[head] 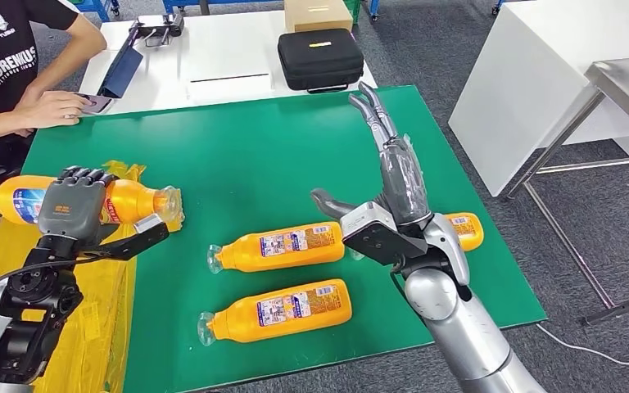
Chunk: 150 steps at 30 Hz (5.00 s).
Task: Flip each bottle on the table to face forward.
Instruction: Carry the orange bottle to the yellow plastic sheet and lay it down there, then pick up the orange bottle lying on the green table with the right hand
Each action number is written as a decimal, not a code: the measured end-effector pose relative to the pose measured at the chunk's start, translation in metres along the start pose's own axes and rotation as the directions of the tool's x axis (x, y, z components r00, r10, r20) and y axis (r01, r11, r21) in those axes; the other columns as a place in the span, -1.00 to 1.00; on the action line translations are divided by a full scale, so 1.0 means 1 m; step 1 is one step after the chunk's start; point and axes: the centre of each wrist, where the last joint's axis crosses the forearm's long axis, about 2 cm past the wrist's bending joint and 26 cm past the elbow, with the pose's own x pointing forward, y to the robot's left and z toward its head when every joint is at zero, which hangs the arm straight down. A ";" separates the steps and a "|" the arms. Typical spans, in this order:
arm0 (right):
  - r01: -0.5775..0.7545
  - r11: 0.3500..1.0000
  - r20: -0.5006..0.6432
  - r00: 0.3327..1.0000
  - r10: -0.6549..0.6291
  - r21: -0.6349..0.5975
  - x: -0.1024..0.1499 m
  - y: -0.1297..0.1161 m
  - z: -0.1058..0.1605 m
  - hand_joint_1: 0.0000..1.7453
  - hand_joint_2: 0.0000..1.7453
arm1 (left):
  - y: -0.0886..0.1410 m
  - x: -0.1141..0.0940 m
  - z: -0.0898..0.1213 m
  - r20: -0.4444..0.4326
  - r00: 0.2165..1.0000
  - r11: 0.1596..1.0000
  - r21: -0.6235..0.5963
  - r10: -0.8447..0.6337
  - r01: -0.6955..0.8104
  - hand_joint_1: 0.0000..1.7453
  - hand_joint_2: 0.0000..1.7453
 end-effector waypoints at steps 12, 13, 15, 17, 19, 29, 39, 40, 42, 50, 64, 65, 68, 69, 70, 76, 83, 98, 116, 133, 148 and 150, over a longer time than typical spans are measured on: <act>-0.007 1.000 -0.013 1.000 0.007 -0.019 -0.002 -0.003 0.003 -1.00 1.00 | -0.012 -0.006 -0.007 0.039 0.999 0.987 -0.154 -0.034 0.040 1.00 1.00; -0.008 1.000 -0.013 1.000 0.007 -0.019 -0.003 -0.003 0.003 -1.00 1.00 | -0.013 -0.006 -0.007 0.042 0.999 0.986 -0.160 -0.034 0.040 1.00 1.00; -0.011 1.000 -0.018 1.000 0.010 -0.020 -0.004 -0.004 0.005 -1.00 1.00 | -0.018 -0.007 -0.010 0.056 0.998 0.978 -0.205 -0.030 0.041 1.00 1.00; -0.016 1.000 -0.027 0.999 0.016 -0.019 -0.006 -0.005 0.007 -1.00 1.00 | -0.027 -0.009 -0.015 0.082 0.997 0.955 -0.293 -0.015 0.038 1.00 1.00; -0.025 1.000 -0.043 0.999 0.024 -0.012 -0.009 -0.007 0.012 -1.00 1.00 | -0.041 -0.011 -0.021 0.117 0.992 0.903 -0.430 0.036 0.018 1.00 1.00; -0.077 0.996 -0.081 0.994 0.080 0.039 -0.013 -0.008 0.019 -1.00 1.00 | -0.076 -0.012 -0.024 0.039 0.997 0.737 -0.673 -0.061 0.071 -1.00 1.00; -0.132 0.989 -0.111 0.984 0.139 0.069 -0.016 -0.010 0.024 -1.00 1.00 | -0.075 -0.001 -0.023 0.016 0.993 0.757 -0.646 -0.119 0.101 -1.00 -1.00; -0.148 0.986 -0.116 0.981 0.157 0.078 -0.016 -0.011 0.025 -1.00 1.00 | -0.072 0.004 -0.022 0.014 0.992 0.771 -0.629 -0.123 0.104 -1.00 -1.00; -0.177 0.980 -0.122 0.975 0.188 0.093 -0.018 -0.014 0.029 -1.00 1.00 | -0.062 0.015 -0.020 0.012 0.993 0.806 -0.583 -0.115 0.100 -1.00 -1.00; -0.238 0.964 -0.139 0.958 0.253 0.117 -0.021 -0.028 0.042 -1.00 1.00 | -0.004 0.036 -0.012 0.007 0.997 0.932 -0.357 0.072 -0.065 -1.00 -1.00; -0.323 0.933 -0.163 0.924 0.347 0.158 -0.024 -0.047 0.054 -1.00 1.00 | 0.034 0.030 0.018 0.191 0.837 0.856 -0.187 0.513 -0.481 -1.00 -1.00; -0.331 0.930 -0.165 0.920 0.356 0.162 -0.025 -0.048 0.054 -1.00 1.00 | 0.035 0.030 0.019 0.199 0.828 0.850 -0.183 0.524 -0.494 -1.00 -1.00; -0.342 0.925 -0.172 0.913 0.369 0.166 -0.026 -0.052 0.056 -1.00 1.00 | 0.037 0.030 0.021 0.206 0.819 0.844 -0.175 0.535 -0.507 -1.00 -1.00; -0.345 0.923 -0.174 0.911 0.373 0.170 -0.027 -0.052 0.056 -1.00 1.00 | 0.037 0.030 0.022 0.209 0.816 0.842 -0.173 0.539 -0.512 -1.00 -1.00; -0.353 0.918 -0.175 0.907 0.383 0.181 -0.027 -0.052 0.056 -1.00 1.00 | 0.037 0.030 0.022 0.216 0.806 0.835 -0.169 0.550 -0.524 -1.00 -0.50; -0.435 0.773 -0.141 0.824 0.548 0.461 -0.043 -0.061 0.059 -1.00 1.00 | 0.036 0.038 0.035 0.343 0.526 0.594 -0.131 0.778 -0.793 -1.00 1.00; -0.397 0.585 -0.064 0.788 0.612 0.707 -0.093 -0.082 0.045 -1.00 1.00 | 0.046 0.057 0.050 0.449 0.169 0.243 -0.113 0.877 -0.963 -1.00 1.00; -0.182 0.416 -0.148 0.749 0.645 0.891 -0.162 -0.101 0.041 -1.00 1.00 | 0.063 0.074 0.047 0.486 0.075 0.142 -0.102 0.870 -0.985 -1.00 1.00; 0.002 0.313 -0.247 0.615 0.749 0.950 -0.203 -0.122 0.089 -1.00 1.00 | 0.067 0.089 0.030 0.476 0.017 0.104 -0.157 0.880 -0.982 -1.00 1.00; -0.020 0.288 -0.229 0.559 0.797 0.957 -0.223 -0.097 0.110 0.82 1.00 | 0.062 0.096 0.026 0.441 0.014 0.098 -0.169 0.897 -0.981 -1.00 1.00; -0.042 0.320 -0.238 0.578 0.780 0.946 -0.219 -0.082 0.103 1.00 1.00 | 0.060 0.096 0.027 0.431 0.015 0.097 -0.167 0.902 -0.981 -1.00 1.00; -0.060 0.334 -0.241 0.576 0.782 0.941 -0.219 -0.079 0.103 1.00 1.00 | 0.060 0.096 0.027 0.428 0.020 0.099 -0.163 0.904 -0.982 -1.00 1.00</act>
